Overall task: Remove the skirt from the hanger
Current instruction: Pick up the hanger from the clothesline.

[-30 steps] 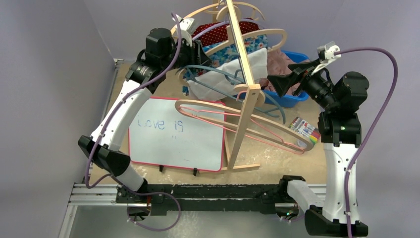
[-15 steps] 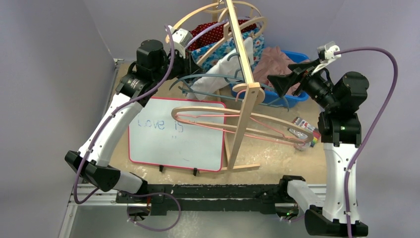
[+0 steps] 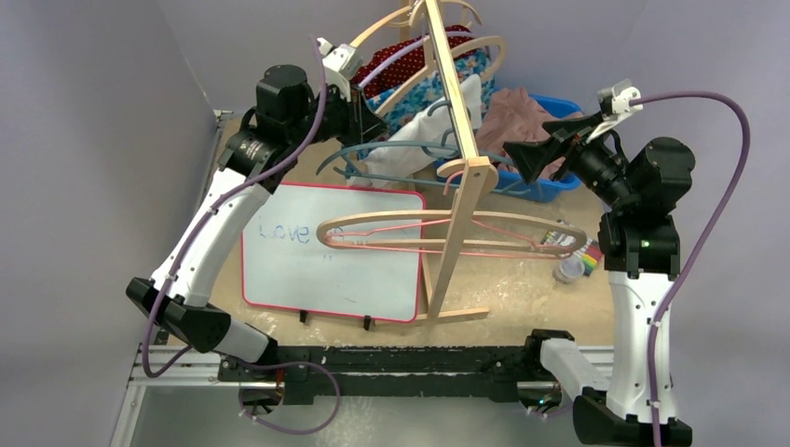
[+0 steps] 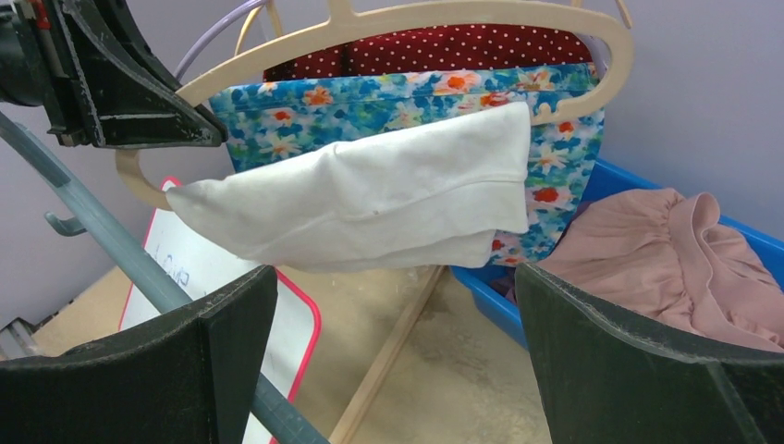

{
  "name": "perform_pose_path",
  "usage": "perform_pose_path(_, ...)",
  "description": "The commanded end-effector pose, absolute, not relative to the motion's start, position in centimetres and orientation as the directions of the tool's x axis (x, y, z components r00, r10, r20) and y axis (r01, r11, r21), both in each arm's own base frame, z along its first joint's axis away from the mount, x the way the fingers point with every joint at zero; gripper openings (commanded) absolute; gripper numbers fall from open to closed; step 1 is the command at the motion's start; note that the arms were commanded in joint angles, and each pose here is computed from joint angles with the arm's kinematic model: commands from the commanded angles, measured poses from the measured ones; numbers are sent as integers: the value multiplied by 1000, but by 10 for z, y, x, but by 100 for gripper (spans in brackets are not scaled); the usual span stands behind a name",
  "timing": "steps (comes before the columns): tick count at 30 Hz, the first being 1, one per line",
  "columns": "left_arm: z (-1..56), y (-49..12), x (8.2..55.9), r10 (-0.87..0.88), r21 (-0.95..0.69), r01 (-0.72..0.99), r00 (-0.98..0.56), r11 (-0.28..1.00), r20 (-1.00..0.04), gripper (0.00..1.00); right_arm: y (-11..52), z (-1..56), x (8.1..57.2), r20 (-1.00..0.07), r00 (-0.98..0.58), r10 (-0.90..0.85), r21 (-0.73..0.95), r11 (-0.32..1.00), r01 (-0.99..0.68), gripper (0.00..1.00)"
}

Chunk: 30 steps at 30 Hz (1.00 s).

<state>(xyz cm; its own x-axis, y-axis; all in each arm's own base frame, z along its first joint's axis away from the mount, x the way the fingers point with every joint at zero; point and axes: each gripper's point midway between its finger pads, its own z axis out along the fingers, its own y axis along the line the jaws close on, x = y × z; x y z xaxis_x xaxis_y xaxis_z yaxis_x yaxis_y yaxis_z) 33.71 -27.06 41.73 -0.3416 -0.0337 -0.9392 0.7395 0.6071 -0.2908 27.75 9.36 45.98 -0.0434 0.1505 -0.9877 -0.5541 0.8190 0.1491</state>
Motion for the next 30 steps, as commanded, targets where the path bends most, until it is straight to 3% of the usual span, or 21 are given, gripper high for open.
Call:
perform_pose_path(1,467,-280,326,-128,-327,792,-306,515,-943,0,91,467,274,-988,-12,154,136,830,-541,99)
perform_pose_path(17,513,-320,304,-297,-652,744,-596,144,-746,0,89,467,276,-988,-2,157,134,840,-525,99)
perform_pose_path(30,544,-332,288,-325,-645,763,-598,51,-733,0,87,474,271,-985,18,169,137,848,-512,99)
